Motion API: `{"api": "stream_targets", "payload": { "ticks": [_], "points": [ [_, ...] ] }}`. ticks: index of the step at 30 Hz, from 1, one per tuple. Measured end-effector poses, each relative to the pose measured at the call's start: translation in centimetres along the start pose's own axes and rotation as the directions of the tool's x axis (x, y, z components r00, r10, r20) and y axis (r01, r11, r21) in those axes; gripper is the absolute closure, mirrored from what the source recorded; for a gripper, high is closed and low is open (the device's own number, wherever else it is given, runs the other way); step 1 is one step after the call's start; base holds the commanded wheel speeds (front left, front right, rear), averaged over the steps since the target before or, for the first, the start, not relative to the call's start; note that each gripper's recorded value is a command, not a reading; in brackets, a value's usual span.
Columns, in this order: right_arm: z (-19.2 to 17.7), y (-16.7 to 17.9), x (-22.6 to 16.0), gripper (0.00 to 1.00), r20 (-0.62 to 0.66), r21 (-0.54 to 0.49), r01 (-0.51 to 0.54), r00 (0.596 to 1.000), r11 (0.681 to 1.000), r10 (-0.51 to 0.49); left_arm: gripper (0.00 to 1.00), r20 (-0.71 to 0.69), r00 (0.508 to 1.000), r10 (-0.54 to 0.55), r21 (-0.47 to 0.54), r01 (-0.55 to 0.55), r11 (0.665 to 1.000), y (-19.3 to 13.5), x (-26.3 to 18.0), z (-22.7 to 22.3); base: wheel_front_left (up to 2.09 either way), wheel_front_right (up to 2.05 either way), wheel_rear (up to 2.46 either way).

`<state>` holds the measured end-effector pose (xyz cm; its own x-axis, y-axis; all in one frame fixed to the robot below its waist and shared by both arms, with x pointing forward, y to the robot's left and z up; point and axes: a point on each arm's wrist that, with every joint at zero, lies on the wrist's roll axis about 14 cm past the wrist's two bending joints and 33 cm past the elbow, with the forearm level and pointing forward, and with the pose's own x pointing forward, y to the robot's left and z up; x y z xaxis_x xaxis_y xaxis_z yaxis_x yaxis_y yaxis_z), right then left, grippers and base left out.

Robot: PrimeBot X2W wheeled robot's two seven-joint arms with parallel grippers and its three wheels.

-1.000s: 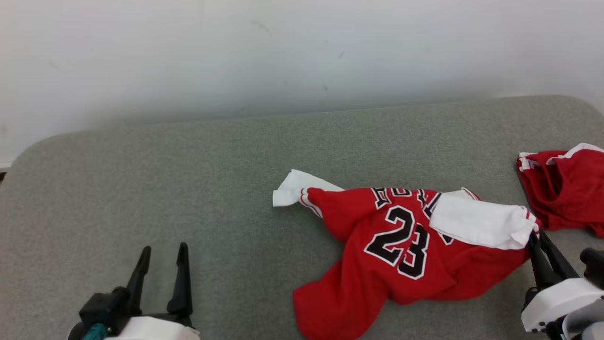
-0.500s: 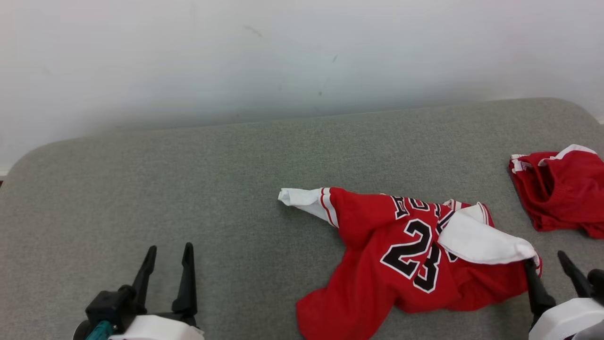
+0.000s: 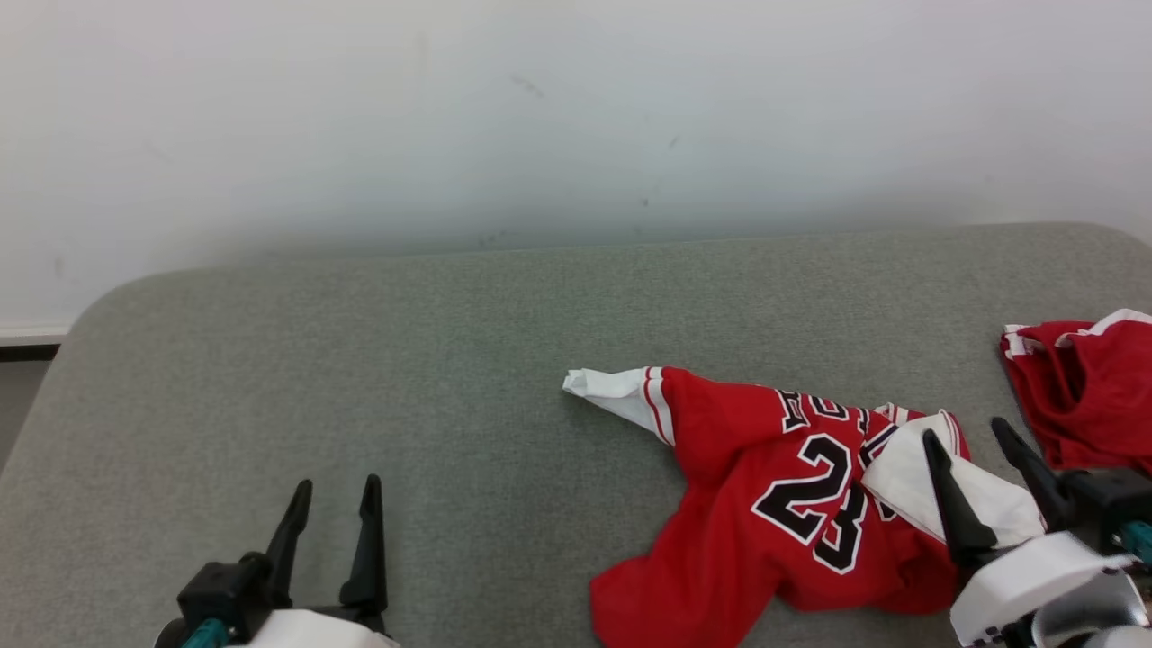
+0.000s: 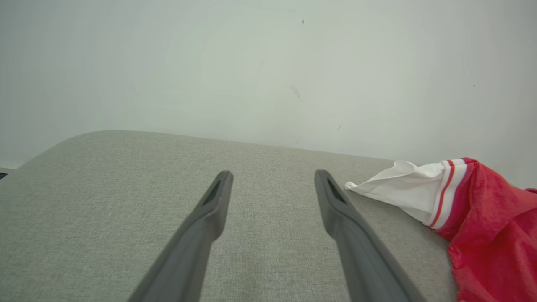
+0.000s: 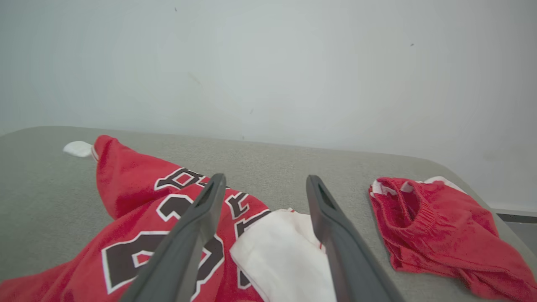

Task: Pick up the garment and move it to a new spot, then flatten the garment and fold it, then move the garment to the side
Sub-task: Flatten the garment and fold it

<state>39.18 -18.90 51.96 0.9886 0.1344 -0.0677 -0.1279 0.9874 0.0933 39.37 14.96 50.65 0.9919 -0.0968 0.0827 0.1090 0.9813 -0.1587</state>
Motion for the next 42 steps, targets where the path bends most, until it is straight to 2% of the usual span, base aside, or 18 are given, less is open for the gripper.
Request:
{"api": "stream_targets", "payload": {
  "ticks": [5, 10, 16, 22, 25, 26, 27, 29, 32, 42],
  "points": [
    [0.8, 5.4, 3.2, 0.0, -0.038, -0.047, -0.185, 0.982, 0.982, 0.183, 0.0, 0.007, 1.0, 0.03, -0.009, -0.029, 1.0, 0.9, -0.3, 0.3, 0.0, 0.0, 0.0],
    [-0.5, 9.9, 6.1, 0.0, -0.15, -0.047, -0.338, 0.933, 0.94, 0.328, 0.0, 0.007, 0.997, 0.072, -0.027, -0.071, 0.997, 2.1, -0.7, 0.3, 0.0, 0.0, 0.0],
    [-3.7, 14.0, 8.6, 0.0, -0.345, -0.014, -0.47, 0.831, 0.883, 0.437, 0.0, 0.002, 0.991, 0.133, -0.039, -0.133, 0.99, 3.8, -1.3, 0.3, 0.0, 0.0, 0.0],
    [-7.6, 15.7, 8.9, 0.0, -0.544, -0.015, -0.553, 0.704, 0.833, 0.457, 0.0, -0.004, 0.981, 0.196, -0.034, -0.196, 0.98, 5.5, -2.6, 0.3, 0.0, 0.0, 0.0],
    [-8.5, 16.1, 8.9, 0.0, -0.592, -0.017, -0.577, 0.664, 0.817, 0.457, 0.0, -0.002, 0.976, 0.219, -0.031, -0.219, 0.975, 6.2, -3.2, 0.4, 0.0, 0.0, 0.0],
    [-8.7, 16.2, 8.8, 0.05, -0.603, -0.017, -0.583, 0.653, 0.812, 0.457, 0.0, -0.001, 0.974, 0.226, -0.03, -0.226, 0.974, 6.4, -3.3, 0.5, 0.0, 0.0, 0.0],
    [-8.8, 16.3, 8.8, 0.56, -0.61, -0.016, -0.588, 0.647, 0.809, 0.458, 0.0, 0.001, 0.973, 0.232, -0.029, -0.232, 0.972, 6.6, -3.5, 0.5, 0.0, 0.0, 0.0],
    [-9.1, 16.3, 8.8, 1.0, -0.628, -0.015, -0.592, 0.633, 0.806, 0.453, 0.0, 0.003, 0.971, 0.239, -0.028, -0.239, 0.971, 6.8, -3.7, 0.6, 0.0, 0.0, 0.0],
    [-9.5, 16.0, 8.8, 1.0, -0.645, -0.019, -0.589, 0.625, 0.808, 0.44, 0.0, 0.008, 0.969, 0.248, -0.028, -0.248, 0.968, 7.0, -4.0, 0.8, 0.0, 0.0, 0.0],
    [-5.8, 15.2, 11.2, 1.0, -0.506, -0.056, -0.553, 0.734, 0.832, 0.453, 0.0, 0.024, 0.968, 0.248, -0.026, -0.247, 0.969, 7.0, -4.1, 1.3, 0.0, 0.0, 0.0]
  ]
}}
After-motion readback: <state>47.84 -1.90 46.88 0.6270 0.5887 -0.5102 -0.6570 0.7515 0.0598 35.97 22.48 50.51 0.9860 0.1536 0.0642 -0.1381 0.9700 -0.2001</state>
